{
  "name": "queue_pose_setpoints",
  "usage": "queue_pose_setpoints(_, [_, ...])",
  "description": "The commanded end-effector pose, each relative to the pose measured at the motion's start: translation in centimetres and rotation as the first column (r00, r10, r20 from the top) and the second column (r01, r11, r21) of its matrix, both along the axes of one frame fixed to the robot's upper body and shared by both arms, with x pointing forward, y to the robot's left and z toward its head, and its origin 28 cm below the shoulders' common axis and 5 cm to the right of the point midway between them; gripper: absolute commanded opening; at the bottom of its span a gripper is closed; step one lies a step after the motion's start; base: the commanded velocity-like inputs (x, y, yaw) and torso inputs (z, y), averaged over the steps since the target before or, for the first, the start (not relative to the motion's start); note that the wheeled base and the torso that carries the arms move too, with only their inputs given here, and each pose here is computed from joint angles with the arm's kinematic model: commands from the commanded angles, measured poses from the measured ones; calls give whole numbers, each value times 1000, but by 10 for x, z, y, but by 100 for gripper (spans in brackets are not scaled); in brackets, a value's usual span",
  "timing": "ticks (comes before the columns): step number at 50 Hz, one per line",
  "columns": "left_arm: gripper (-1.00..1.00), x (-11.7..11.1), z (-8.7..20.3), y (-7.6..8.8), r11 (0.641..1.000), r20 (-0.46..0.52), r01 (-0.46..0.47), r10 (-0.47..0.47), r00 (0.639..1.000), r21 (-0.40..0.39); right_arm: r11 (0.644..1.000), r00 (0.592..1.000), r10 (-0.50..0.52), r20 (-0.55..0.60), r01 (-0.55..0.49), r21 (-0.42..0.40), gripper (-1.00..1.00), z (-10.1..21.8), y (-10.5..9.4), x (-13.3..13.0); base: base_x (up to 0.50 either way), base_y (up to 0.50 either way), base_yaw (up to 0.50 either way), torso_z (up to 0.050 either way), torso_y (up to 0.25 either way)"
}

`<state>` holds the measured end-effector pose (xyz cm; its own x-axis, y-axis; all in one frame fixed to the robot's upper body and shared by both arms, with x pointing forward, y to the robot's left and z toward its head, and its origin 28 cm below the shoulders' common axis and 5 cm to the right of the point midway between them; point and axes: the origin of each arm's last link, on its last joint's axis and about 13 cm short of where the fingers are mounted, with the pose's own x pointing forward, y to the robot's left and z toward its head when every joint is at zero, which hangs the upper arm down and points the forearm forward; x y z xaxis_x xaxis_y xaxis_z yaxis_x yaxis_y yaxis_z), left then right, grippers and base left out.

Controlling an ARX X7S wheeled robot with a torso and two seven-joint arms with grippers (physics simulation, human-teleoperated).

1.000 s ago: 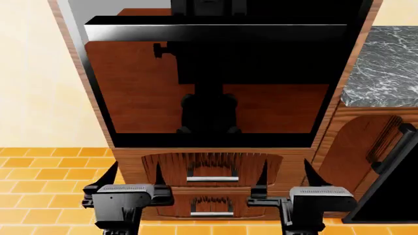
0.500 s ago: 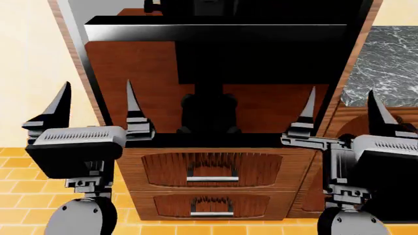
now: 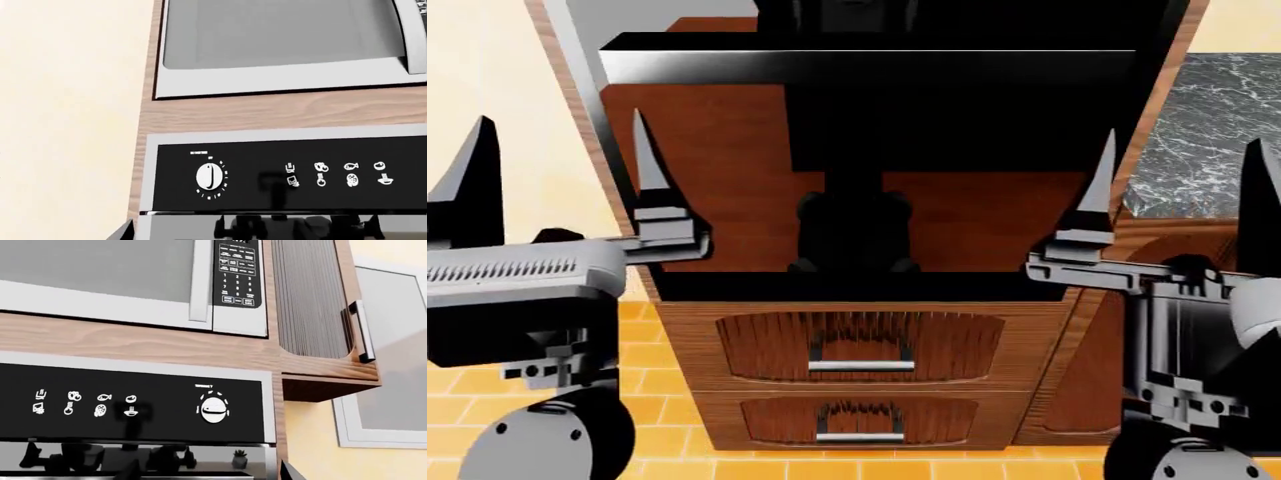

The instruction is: Preheat the oven by turning the temperature knob.

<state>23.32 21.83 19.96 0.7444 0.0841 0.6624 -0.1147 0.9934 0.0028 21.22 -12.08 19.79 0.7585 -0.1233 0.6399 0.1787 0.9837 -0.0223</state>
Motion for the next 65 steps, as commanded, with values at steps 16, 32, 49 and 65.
queue_pose_setpoints(16, [100,-6,7,2,1000,29,-1,2,1000,-12,1000,995,25,95,-23,-20,100,18,3,-23,0,0,0,0,0])
queue_pose_setpoints(32, [100,-8,9,2,1000,41,-5,6,999,-6,999,987,30,156,-24,-38,100,25,7,-33,0,0,0,0,0])
queue_pose_setpoints(49, [100,-12,11,1,1000,53,2,-2,999,1,998,989,23,146,-13,-68,100,23,6,-30,168,0,0,0,0])
queue_pose_setpoints(65, [100,-14,12,0,1000,60,7,-7,998,-2,998,990,25,140,-16,-66,100,24,6,-33,277,0,0,0,0])
